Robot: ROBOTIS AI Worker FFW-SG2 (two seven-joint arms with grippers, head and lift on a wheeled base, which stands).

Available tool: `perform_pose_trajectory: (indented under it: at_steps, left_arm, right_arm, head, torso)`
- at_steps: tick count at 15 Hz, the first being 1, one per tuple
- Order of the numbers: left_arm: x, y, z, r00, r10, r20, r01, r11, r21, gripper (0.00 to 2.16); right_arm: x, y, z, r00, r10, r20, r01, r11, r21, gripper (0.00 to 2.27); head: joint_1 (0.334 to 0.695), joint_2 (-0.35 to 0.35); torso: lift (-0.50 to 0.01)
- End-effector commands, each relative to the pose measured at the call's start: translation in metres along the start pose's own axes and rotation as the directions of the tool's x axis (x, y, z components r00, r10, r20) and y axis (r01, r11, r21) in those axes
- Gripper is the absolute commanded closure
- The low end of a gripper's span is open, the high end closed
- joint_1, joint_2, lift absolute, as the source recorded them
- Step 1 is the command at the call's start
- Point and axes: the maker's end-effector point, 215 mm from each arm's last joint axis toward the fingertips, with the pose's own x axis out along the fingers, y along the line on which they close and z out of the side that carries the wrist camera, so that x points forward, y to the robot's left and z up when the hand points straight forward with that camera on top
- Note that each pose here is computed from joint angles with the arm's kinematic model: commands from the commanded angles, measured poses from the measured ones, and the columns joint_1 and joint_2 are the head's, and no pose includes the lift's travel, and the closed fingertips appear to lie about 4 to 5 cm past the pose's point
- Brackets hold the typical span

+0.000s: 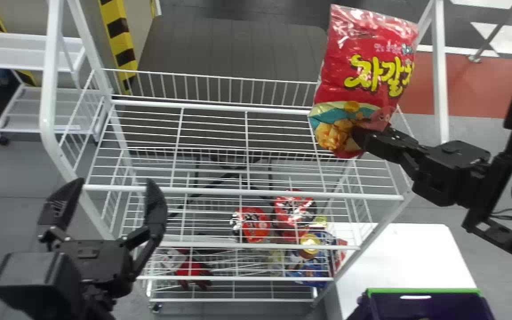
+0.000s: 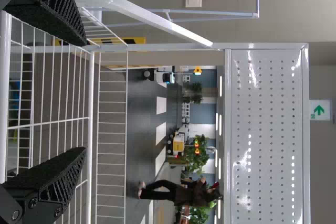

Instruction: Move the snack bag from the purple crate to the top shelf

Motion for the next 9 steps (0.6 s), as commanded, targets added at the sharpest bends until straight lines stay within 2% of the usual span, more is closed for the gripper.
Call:
perform_pose_trajectory:
  at_steps: [1,3,9]
  left_arm:
    - [0.002,0.001,-0.006,1.0,0.001,-0.009,-0.001,1.0,0.005,0.1]
    - [0.005,-0.001,-0.011,1.0,-0.002,-0.013,0.002,1.0,0.005,0.1]
    - [0.014,0.002,-0.024,1.0,0.008,-0.024,-0.008,1.0,-0.006,0.1]
  right_arm:
    - [0.032,0.021,0.003,0.994,0.052,0.098,-0.051,0.998,-0.021,1.65]
    - [0.059,0.036,0.006,0.987,0.057,0.152,-0.051,0.998,-0.047,1.65]
    - [0.15,0.091,-0.024,0.977,0.117,0.179,-0.107,0.992,-0.066,1.65]
  head:
    - [0.695,-0.052]
    - [0.695,-0.026]
    - [0.695,0.081]
  torso:
    - [0.001]
    - [0.001]
    - [0.001]
